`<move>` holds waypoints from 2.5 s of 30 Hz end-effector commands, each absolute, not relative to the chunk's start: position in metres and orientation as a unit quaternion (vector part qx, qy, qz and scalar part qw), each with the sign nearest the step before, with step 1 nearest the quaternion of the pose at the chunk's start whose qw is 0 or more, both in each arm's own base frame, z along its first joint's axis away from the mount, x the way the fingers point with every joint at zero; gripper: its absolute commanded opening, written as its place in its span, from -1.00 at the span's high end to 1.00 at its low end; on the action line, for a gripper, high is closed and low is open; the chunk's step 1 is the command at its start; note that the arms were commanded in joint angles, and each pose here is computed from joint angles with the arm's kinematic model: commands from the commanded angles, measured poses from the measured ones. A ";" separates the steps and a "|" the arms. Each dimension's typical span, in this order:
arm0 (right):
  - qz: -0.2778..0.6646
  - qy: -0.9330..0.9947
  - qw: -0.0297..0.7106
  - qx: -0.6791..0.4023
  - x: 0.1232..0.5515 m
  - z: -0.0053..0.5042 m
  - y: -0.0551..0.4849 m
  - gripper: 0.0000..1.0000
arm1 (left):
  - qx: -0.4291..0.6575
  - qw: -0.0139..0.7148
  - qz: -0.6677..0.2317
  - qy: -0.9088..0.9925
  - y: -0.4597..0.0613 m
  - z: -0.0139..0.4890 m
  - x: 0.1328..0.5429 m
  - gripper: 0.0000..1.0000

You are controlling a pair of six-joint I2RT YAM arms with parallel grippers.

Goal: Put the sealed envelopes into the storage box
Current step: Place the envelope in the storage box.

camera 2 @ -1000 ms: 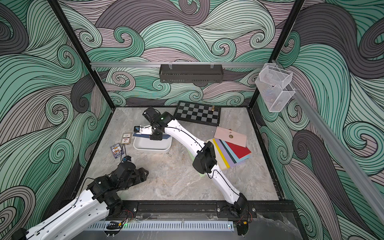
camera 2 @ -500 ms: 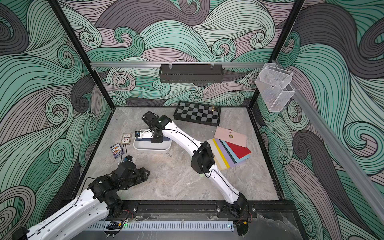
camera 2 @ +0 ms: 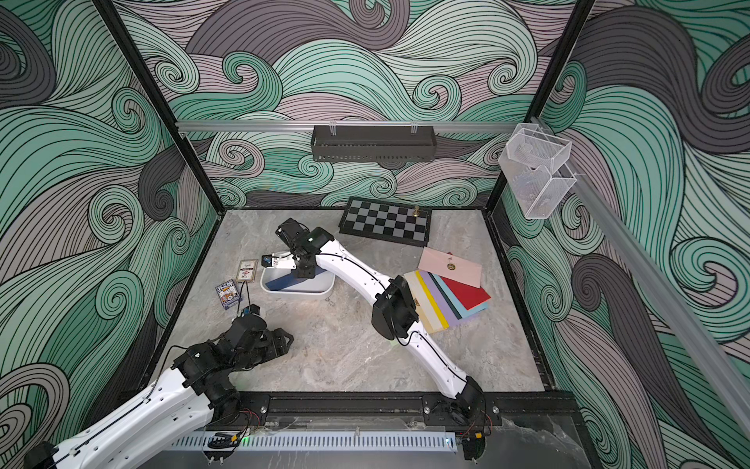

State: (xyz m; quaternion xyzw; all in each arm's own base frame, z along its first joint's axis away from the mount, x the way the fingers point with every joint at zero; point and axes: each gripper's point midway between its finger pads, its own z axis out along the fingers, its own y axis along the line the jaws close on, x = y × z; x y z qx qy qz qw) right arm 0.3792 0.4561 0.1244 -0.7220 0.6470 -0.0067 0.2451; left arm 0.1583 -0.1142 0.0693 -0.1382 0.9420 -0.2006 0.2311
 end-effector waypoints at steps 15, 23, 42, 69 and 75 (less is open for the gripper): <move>0.060 0.682 0.248 -0.685 0.393 0.104 0.464 0.82 | -0.133 0.223 -0.202 0.944 -0.118 0.071 0.159 -0.54; 0.077 0.712 0.236 -0.657 0.382 0.126 0.456 1.00 | -0.134 0.223 -0.205 0.943 -0.118 0.074 0.159 -0.54; 0.183 0.760 0.097 -0.616 0.302 0.130 0.441 1.00 | -0.126 0.228 -0.233 0.937 -0.125 0.082 0.158 -0.52; 0.154 0.768 0.110 -0.612 0.341 0.094 0.438 0.02 | -0.113 0.219 -0.220 0.944 -0.128 0.077 0.161 -0.52; 0.132 0.769 0.141 -0.610 0.353 0.107 0.437 -0.11 | -0.114 0.220 -0.223 0.943 -0.129 0.078 0.161 -0.52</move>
